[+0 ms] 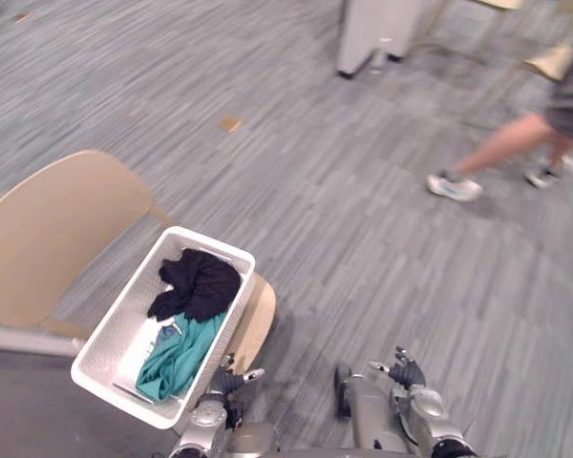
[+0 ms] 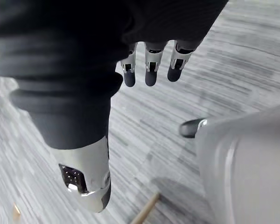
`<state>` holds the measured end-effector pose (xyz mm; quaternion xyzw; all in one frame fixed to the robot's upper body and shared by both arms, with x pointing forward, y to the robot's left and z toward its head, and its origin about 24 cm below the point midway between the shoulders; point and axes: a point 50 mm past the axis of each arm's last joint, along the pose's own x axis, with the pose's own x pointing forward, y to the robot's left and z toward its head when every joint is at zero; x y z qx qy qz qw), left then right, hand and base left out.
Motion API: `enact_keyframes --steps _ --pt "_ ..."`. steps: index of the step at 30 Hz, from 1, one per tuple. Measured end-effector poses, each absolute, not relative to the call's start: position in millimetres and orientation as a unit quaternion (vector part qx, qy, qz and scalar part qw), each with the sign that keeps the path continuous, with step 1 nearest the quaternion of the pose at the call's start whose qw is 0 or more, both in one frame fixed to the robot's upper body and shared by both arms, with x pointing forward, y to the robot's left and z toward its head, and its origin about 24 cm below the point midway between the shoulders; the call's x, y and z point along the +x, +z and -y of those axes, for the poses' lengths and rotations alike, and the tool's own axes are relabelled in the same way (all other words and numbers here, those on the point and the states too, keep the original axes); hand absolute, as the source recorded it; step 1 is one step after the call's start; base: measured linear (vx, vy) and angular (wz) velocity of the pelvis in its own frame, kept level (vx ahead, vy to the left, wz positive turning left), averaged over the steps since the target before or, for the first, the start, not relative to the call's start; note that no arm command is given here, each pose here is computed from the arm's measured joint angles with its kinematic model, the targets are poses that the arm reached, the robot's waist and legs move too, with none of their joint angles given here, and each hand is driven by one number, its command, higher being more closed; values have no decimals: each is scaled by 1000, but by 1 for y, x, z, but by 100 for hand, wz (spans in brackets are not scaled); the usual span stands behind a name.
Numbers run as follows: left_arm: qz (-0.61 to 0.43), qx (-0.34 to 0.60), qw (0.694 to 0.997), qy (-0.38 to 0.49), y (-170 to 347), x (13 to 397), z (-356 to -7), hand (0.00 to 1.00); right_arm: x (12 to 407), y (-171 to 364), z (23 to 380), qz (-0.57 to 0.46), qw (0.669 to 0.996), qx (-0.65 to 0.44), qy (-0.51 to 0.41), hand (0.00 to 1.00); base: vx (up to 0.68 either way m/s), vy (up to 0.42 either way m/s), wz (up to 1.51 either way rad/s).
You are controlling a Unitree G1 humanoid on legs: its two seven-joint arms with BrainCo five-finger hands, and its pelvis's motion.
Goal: Pick up the laundry basket with both hands and put the clothes into the washing machine.
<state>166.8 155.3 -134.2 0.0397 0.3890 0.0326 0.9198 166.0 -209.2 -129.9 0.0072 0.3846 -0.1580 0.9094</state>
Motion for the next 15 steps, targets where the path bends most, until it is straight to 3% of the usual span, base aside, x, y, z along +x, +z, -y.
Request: enact_keyframes --steps 6,9,15 --pt "-369 23 929 37 -129 170 -144 0 191 -110 211 -319 934 13 -163 0 238 -172 195" --pt "-377 43 923 62 -133 157 -165 0 192 -110 202 -310 936 20 -164 0 110 7 130" --pt "-384 50 919 71 -134 150 -173 0 197 -99 209 -279 942 7 -185 0 85 111 136"
